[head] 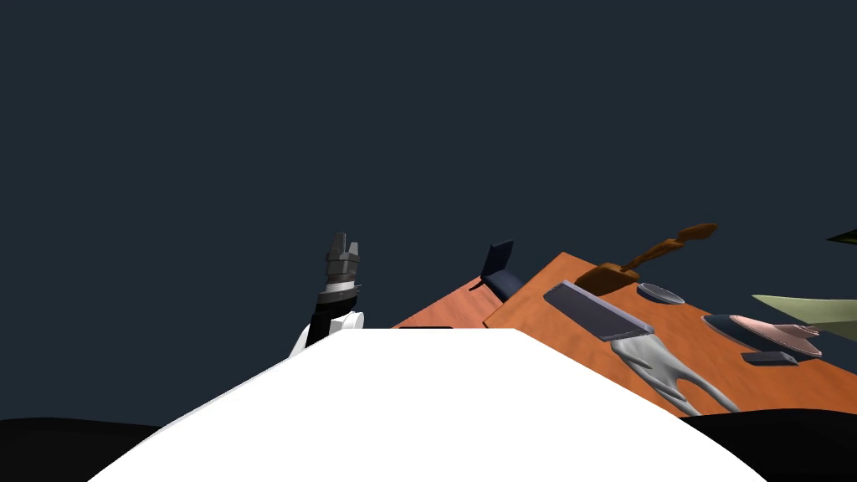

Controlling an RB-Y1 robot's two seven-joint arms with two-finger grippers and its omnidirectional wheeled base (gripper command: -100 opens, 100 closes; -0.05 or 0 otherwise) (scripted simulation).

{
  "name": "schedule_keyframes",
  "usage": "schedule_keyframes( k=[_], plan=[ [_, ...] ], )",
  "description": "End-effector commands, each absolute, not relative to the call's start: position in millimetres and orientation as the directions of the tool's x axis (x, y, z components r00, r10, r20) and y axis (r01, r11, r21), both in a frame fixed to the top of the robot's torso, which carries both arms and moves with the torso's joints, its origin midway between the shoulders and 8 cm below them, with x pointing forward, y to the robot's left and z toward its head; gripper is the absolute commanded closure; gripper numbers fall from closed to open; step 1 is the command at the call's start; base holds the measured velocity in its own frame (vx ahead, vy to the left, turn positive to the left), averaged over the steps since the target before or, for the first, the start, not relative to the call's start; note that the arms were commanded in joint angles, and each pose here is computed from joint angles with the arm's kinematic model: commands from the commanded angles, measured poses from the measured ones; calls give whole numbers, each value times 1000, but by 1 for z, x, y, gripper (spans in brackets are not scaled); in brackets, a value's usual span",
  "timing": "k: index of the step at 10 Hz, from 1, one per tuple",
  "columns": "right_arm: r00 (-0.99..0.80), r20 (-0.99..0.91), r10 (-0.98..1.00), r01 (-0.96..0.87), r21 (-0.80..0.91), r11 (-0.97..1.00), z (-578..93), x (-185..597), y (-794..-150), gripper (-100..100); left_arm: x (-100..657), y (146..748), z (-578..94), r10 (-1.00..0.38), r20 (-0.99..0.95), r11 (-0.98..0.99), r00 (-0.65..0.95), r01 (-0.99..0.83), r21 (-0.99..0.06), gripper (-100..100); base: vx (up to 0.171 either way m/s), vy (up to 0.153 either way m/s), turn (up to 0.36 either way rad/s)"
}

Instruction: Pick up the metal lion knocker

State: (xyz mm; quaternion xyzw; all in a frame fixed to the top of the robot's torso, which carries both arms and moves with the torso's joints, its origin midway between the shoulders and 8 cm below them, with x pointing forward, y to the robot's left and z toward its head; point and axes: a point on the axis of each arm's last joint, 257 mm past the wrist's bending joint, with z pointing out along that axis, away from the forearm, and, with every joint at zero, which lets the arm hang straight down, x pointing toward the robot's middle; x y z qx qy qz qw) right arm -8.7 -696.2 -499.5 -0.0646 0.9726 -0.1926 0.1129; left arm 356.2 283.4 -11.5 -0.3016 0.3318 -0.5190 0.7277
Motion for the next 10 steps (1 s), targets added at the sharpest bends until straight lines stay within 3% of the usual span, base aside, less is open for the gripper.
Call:
schedule_keyframes(
  k=[1,9,10],
  plan=[
    [-967,-158,-198,-125,-385,915,-503,-16,-690,-100,356,283,-12,-956,-170,279,241,555,-783,0,4,-19,-17],
    [-979,-154,-133,-69,-367,928,-509,-30,-682,-100,356,283,-12,-956,-170,279,241,555,-783,0,2,-10,-3],
    [-979,-155,-131,-66,-367,928,-509,-30,-682,100,356,283,-12,-956,-170,279,241,555,-783,0,0,0,0]
  ],
)
